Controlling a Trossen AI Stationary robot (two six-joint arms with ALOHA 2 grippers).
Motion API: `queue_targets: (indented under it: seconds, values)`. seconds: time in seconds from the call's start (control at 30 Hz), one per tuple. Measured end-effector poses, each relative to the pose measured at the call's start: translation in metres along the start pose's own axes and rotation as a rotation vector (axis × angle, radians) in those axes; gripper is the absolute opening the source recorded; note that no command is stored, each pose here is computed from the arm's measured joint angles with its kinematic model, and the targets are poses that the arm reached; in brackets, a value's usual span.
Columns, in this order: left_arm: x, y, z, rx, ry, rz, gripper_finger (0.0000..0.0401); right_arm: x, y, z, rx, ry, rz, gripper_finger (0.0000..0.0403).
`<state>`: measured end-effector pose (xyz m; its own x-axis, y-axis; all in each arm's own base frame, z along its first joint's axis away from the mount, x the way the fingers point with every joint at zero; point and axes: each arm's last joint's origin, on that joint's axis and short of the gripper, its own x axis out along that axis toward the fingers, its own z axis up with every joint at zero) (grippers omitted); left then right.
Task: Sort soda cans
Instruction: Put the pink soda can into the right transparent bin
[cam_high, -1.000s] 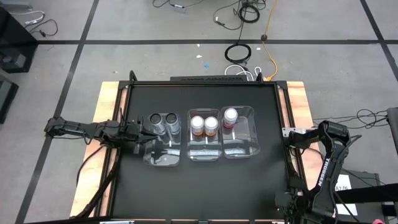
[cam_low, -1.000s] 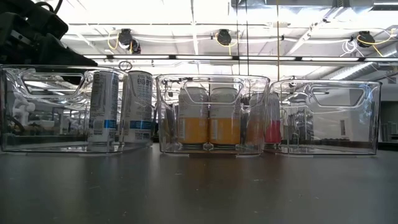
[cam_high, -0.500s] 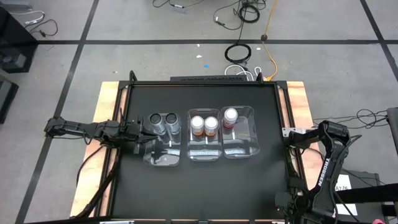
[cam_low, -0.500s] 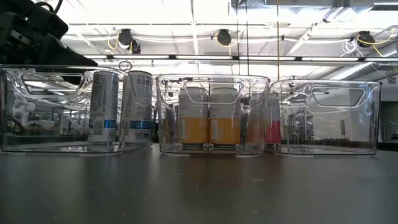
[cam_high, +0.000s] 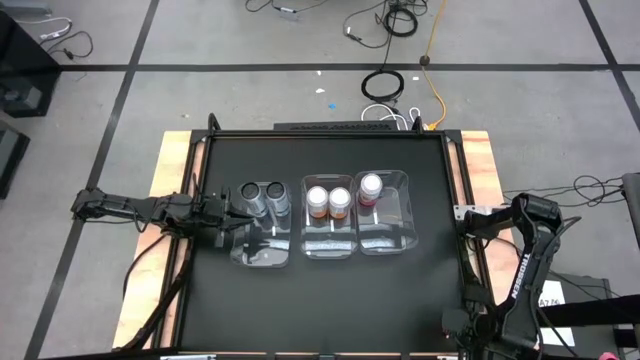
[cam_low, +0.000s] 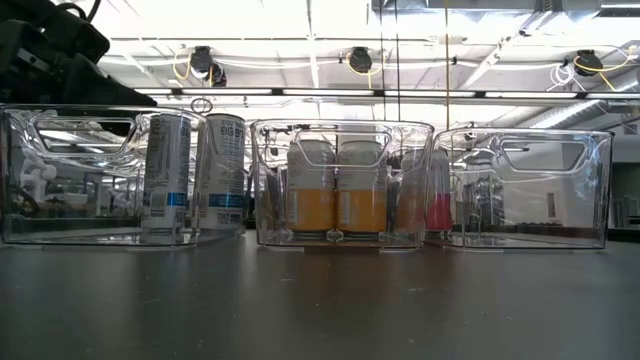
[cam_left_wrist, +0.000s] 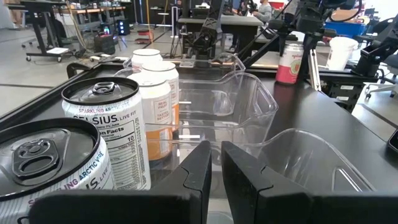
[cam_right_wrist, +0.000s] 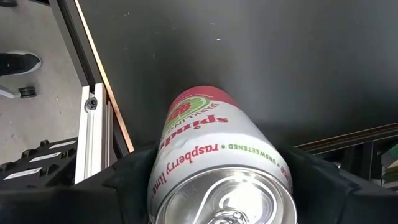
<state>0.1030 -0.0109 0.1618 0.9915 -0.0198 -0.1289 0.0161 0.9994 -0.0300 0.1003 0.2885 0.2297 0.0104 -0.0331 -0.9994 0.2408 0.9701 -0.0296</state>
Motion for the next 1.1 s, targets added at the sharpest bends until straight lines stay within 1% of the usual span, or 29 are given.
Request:
queue_targets:
  seconds: [0.1, 0.3, 0.47, 0.63, 0.77, 0.93, 1.1]
  values:
    - [0.000, 0.000, 0.000, 0.000, 0.000, 0.000, 0.0050, 0.000, -0.001, 0.003, 0.037, 0.005, -0.008, 0.0278]
    - [0.000, 0.000, 0.000, 0.000, 0.000, 0.000, 0.0050, 0.000, -0.004, 0.017, -0.022, 0.004, -0.022, 0.0278]
    - [0.000, 0.000, 0.000, 0.000, 0.000, 0.000, 0.0050, -0.006, -0.014, 0.035, -0.040, 0.010, -0.073, 0.0278]
    - [0.000, 0.000, 0.000, 0.000, 0.000, 0.000, 0.0050, -0.031, -0.026, 0.057, -0.040, -0.011, -0.089, 0.0278]
    - [0.000, 0.000, 0.000, 0.000, 0.000, 0.000, 0.0050, -0.059, -0.041, 0.075, -0.020, -0.090, -0.075, 0.0278]
    - [0.000, 0.000, 0.000, 0.000, 0.000, 0.000, 0.0050, -0.091, -0.069, 0.098, 0.047, -0.181, -0.061, 0.0278]
    - [0.000, 0.000, 0.000, 0.000, 0.000, 0.000, 0.0050, -0.112, -0.102, 0.123, 0.093, -0.254, -0.060, 0.0278]
